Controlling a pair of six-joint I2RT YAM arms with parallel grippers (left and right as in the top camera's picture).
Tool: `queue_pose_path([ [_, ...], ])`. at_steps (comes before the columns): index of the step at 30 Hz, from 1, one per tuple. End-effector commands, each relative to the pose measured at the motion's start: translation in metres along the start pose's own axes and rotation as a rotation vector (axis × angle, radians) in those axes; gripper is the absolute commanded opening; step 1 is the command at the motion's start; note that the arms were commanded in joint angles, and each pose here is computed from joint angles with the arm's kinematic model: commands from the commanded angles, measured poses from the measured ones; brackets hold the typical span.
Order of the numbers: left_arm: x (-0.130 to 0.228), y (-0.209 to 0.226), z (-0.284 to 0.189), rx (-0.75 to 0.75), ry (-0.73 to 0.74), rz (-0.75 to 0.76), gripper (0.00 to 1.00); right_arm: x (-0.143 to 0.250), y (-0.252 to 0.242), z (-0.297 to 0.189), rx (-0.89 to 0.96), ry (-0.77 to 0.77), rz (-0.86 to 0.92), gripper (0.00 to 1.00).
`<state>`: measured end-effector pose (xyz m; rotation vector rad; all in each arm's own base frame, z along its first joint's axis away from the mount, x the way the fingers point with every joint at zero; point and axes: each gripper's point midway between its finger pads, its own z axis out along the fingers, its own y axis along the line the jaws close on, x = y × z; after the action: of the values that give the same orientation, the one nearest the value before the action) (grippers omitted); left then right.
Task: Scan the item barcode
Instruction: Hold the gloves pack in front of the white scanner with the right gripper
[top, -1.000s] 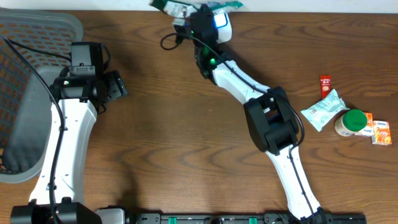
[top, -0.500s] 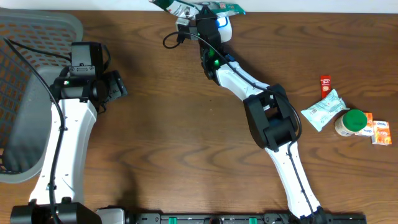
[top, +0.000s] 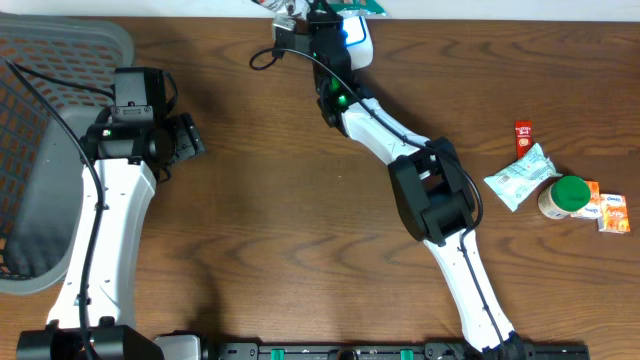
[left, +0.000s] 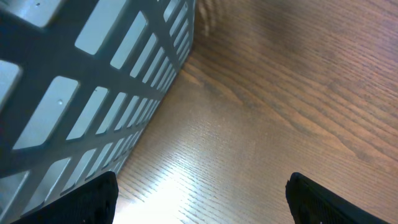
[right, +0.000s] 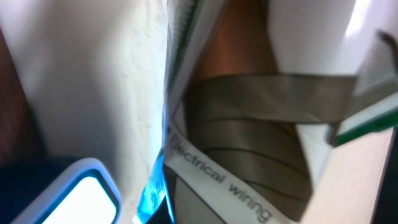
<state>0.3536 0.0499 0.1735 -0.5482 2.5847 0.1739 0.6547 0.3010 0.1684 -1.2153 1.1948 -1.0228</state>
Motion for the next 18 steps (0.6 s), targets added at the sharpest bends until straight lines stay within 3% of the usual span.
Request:
queue_pose_path([
  [1, -0.002, 0.003, -0.001, -0.016, -0.008, -0.005, 0.87, -0.004, 0.013, -0.002, -0.071, 0.008, -0.033, 0.01],
  [6, -0.002, 0.003, -0.001, -0.016, -0.008, -0.005, 0.87, -0.002, 0.05, -0.007, -0.219, 0.017, 0.008, 0.01],
  [18, -0.002, 0.003, -0.001, -0.016, -0.008, -0.005, 0.87, -0.005, 0.066, -0.014, -0.278, 0.05, 0.183, 0.01],
])
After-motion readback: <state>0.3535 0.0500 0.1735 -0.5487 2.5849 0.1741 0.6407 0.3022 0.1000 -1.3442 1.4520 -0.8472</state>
